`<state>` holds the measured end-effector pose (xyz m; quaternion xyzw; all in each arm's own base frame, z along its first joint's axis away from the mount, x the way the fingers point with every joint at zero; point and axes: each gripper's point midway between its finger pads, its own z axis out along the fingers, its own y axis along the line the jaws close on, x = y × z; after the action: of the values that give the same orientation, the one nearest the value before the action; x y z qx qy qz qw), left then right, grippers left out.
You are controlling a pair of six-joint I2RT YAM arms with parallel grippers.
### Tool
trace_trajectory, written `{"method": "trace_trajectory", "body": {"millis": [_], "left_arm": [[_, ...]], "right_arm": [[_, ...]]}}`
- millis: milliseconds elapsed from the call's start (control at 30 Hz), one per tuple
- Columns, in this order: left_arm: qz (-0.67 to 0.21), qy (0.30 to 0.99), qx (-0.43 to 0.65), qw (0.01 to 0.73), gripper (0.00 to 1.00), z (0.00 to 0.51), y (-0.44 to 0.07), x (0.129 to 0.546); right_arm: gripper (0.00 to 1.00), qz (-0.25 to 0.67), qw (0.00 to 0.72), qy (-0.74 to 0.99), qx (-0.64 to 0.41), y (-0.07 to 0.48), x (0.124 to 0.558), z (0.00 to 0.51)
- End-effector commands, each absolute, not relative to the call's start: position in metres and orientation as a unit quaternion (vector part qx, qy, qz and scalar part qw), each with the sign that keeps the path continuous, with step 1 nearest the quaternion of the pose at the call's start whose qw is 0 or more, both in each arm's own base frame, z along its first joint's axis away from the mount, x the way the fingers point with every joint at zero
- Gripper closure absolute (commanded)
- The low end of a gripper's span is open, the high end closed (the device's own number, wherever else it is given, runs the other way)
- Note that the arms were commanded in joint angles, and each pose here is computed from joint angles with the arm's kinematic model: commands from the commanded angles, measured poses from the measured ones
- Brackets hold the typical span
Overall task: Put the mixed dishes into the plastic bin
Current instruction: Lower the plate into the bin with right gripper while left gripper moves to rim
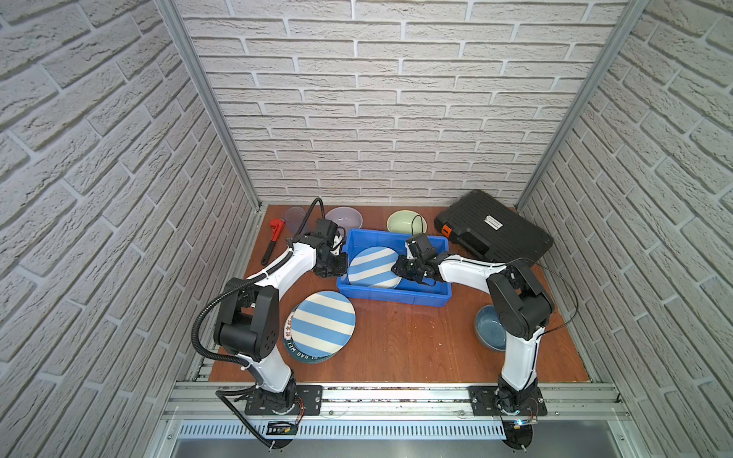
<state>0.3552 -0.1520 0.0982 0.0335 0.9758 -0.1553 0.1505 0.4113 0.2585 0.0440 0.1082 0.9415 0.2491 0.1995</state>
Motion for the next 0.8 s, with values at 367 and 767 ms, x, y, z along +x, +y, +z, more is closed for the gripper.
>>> {"method": "trace_trajectory", "body": {"millis": [367, 767], "left_arm": [[-0.174, 0.973, 0.033, 0.148, 0.86, 0.099, -0.163, 0.357], [-0.168, 0.973, 0.037, 0.15, 0.86, 0.103, -0.163, 0.36]], "right_arm": [[0.6, 0.192, 0.184, 0.962, 0.061, 0.258, 0.394, 0.036], [0.48, 0.161, 0.199, 0.965, 0.049, 0.248, 0.393, 0.048]]}}
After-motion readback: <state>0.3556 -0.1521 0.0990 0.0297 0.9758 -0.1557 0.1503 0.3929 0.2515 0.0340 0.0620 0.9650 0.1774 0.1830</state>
